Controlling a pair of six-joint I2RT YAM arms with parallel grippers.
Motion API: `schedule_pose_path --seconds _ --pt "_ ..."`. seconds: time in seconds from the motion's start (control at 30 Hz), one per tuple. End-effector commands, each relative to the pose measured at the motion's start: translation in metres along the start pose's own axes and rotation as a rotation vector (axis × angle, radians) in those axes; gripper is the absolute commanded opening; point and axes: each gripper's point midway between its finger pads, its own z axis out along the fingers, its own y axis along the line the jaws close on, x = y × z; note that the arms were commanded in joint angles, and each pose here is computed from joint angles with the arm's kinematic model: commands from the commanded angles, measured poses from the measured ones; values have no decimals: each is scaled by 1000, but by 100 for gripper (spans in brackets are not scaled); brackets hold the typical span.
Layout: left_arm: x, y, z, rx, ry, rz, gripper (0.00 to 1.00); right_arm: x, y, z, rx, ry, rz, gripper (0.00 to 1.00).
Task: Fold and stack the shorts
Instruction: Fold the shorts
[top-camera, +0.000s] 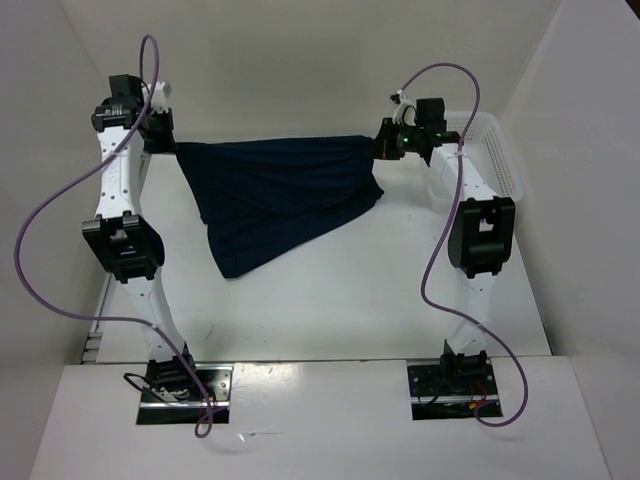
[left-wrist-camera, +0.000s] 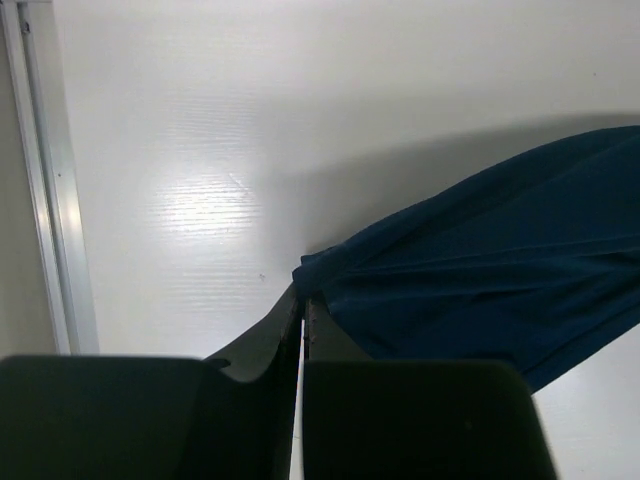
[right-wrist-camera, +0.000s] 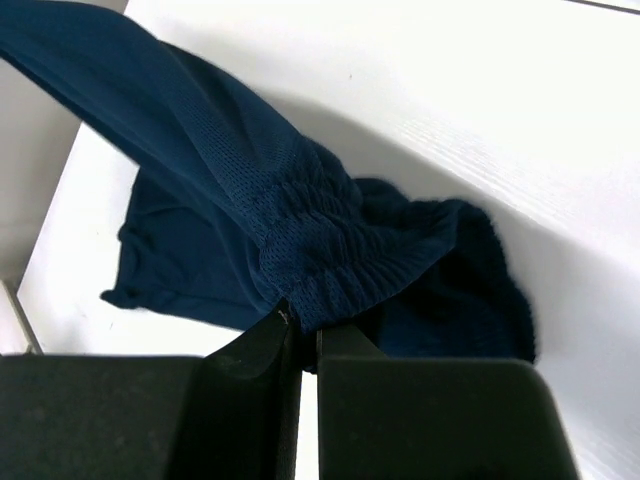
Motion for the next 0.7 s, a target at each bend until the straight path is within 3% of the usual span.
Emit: schedule_pose_path --seconds 0.0,0.1,0.17,0.23,0.27,0.33,0.53,0.67 --pt "11 -1 5 29 26 -8 0 -28 6 -5 -23 -79 -58 0" --pt "36 -21 -2 108 82 -19 0 -7 -2 -7 17 -29 -45 0" --pt "80 -49 -4 166 184 -12 0 17 -16 -10 74 17 -57 0" --pt "104 -71 -17 200 211 12 0 36 -33 -11 150 53 -53 0" --pt "145 -80 -12 223 314 -1 0 44 -40 -10 176 68 -41 0" --pt "171 -101 -19 260 367 27 0 61 -51 -10 217 100 -27 0" --pt "253 -112 -14 278 575 21 0 70 -61 -12 253 125 -54 4" --pt "286 -106 -7 244 660 23 0 87 -76 -19 344 154 -39 7"
